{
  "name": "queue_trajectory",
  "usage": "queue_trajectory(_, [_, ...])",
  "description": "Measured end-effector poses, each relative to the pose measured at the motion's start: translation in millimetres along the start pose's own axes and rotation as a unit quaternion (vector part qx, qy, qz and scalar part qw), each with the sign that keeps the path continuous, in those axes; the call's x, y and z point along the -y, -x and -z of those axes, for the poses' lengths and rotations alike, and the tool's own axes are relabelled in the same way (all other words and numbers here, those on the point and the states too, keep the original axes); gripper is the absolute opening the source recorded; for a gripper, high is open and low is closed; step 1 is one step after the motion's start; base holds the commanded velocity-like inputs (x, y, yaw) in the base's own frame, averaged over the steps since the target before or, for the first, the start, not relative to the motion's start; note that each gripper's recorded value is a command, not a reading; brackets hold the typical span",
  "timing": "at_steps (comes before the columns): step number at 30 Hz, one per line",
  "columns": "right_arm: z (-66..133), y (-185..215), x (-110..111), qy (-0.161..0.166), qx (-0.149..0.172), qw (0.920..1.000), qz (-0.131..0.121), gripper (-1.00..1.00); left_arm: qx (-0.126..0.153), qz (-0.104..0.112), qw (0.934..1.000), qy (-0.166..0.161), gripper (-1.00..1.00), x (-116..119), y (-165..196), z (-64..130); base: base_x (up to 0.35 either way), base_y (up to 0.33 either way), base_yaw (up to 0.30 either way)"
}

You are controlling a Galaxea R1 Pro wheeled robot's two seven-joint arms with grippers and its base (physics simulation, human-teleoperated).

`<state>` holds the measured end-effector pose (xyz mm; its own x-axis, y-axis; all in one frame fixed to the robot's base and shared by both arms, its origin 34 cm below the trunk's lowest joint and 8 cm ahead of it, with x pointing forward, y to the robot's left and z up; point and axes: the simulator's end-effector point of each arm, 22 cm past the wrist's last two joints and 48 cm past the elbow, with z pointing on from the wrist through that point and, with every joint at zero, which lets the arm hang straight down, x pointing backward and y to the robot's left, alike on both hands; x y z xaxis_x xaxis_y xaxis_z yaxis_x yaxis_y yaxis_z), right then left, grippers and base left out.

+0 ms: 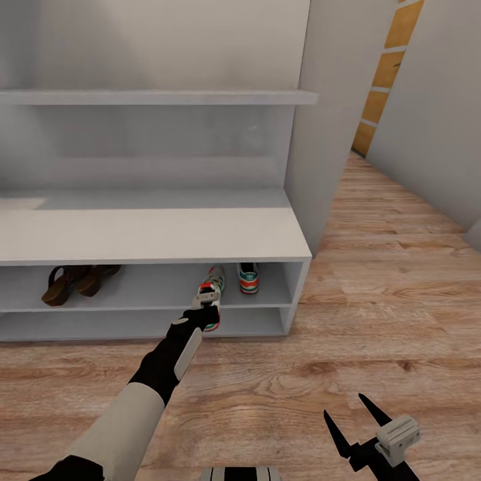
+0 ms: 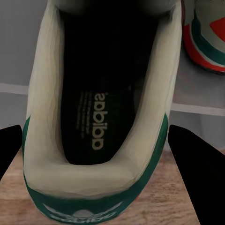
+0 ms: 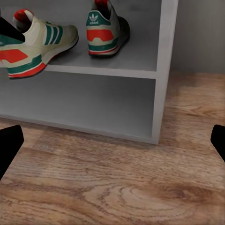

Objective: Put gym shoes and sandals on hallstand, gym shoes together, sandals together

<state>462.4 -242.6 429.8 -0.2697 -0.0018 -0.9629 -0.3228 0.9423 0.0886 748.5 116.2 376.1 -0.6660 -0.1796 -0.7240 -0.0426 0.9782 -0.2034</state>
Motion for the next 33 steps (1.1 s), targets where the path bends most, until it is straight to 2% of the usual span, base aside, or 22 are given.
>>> queue_trajectory(33, [-0.1, -0.4, -0.6, 0.001, -0.001, 1.0000, 0.000, 1.00, 0.011, 0.009, 0.9999, 0.001, -1.00, -1.0, 1.9, -3.3, 0.000, 0.000, 0.000])
